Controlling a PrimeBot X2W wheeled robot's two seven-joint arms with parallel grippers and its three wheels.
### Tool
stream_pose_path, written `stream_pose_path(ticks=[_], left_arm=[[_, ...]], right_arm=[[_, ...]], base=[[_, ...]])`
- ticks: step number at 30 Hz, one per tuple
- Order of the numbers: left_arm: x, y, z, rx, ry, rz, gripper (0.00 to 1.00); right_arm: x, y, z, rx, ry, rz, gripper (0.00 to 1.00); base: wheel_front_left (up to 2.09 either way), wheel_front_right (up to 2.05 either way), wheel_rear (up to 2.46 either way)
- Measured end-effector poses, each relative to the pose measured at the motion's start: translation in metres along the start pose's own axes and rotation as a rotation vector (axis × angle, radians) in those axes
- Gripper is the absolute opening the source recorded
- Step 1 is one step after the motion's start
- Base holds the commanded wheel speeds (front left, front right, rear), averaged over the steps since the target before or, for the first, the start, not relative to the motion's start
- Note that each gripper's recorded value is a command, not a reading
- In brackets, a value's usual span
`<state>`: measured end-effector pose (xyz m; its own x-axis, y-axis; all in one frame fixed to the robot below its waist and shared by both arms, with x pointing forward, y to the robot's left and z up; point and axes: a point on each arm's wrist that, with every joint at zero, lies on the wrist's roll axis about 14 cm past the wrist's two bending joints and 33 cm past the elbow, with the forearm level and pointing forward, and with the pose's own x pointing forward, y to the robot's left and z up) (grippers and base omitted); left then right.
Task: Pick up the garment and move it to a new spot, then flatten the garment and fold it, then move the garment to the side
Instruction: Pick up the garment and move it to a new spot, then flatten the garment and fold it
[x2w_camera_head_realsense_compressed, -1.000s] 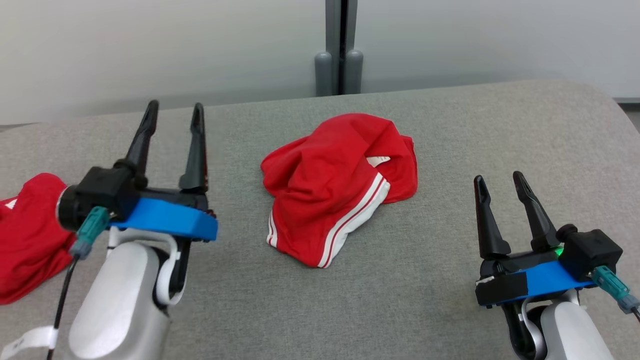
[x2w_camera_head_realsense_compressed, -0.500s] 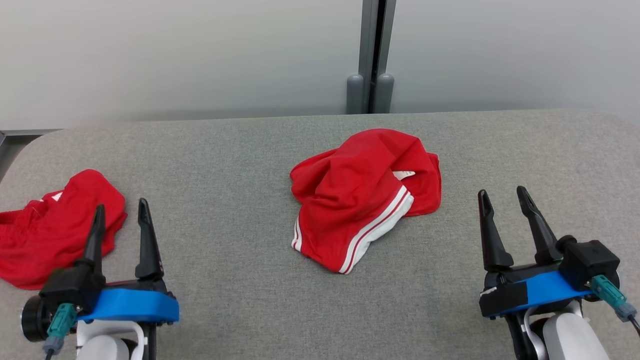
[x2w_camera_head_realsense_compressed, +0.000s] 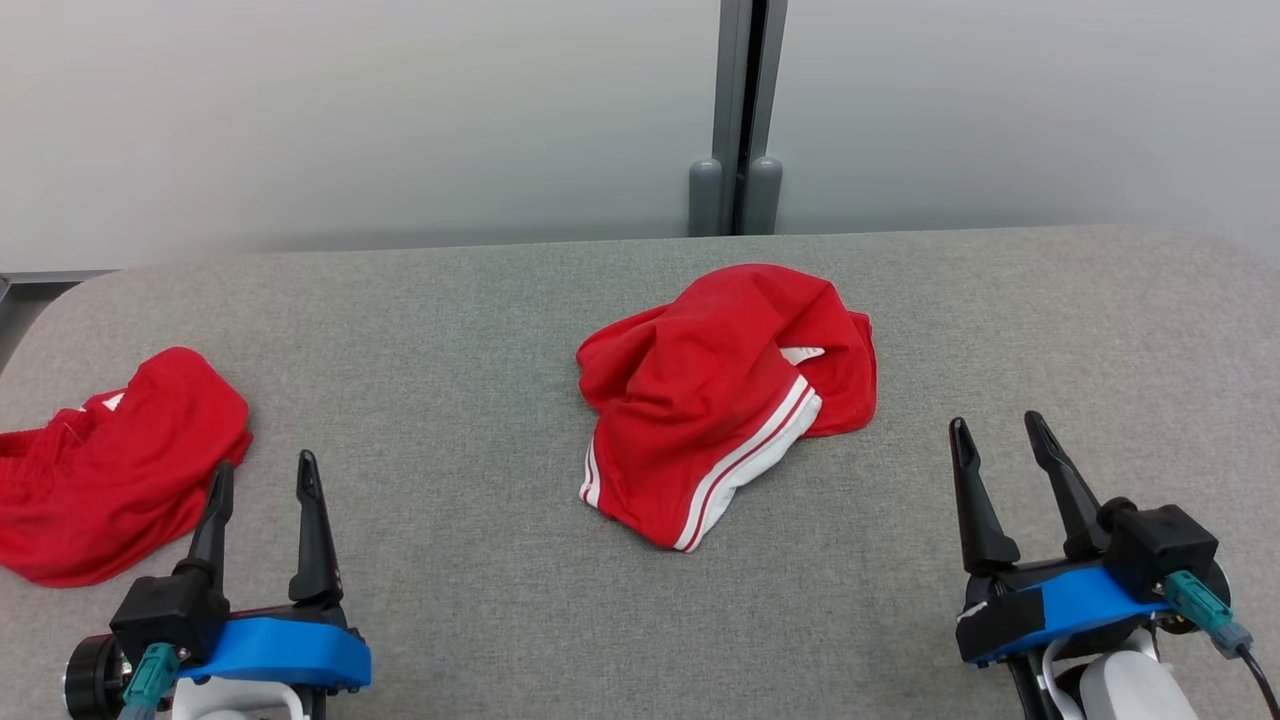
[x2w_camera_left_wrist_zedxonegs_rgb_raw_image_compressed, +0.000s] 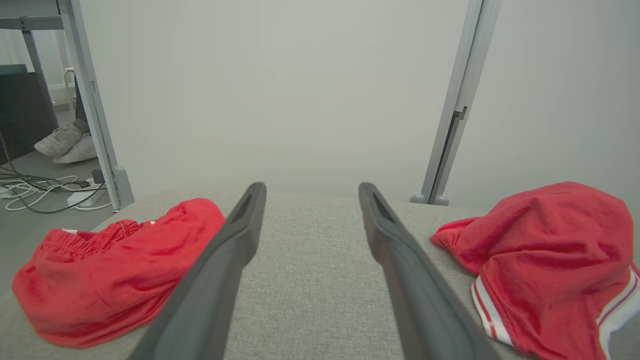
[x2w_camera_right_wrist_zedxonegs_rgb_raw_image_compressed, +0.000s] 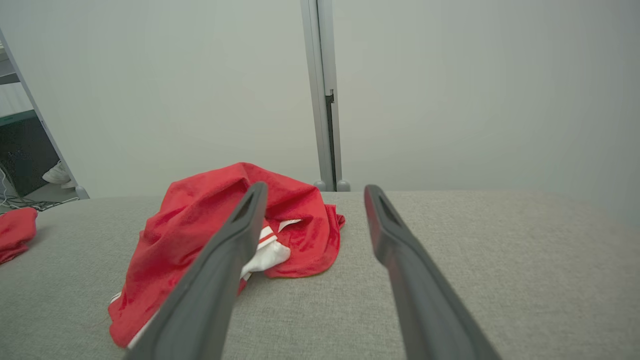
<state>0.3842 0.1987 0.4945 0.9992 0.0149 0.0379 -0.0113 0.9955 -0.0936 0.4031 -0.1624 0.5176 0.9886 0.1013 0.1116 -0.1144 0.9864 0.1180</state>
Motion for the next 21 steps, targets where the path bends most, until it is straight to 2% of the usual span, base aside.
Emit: stream_pose_path(ticks=[21], left_arm=[[0.0087,-0.0046,-0.0065,0.013,0.017,-0.019,1.00]], right_arm=[[-0.0003,-0.0024,-0.0038,0.001,0.014,-0.006,1.00]], base=[[0.00,0.00,0.00]])
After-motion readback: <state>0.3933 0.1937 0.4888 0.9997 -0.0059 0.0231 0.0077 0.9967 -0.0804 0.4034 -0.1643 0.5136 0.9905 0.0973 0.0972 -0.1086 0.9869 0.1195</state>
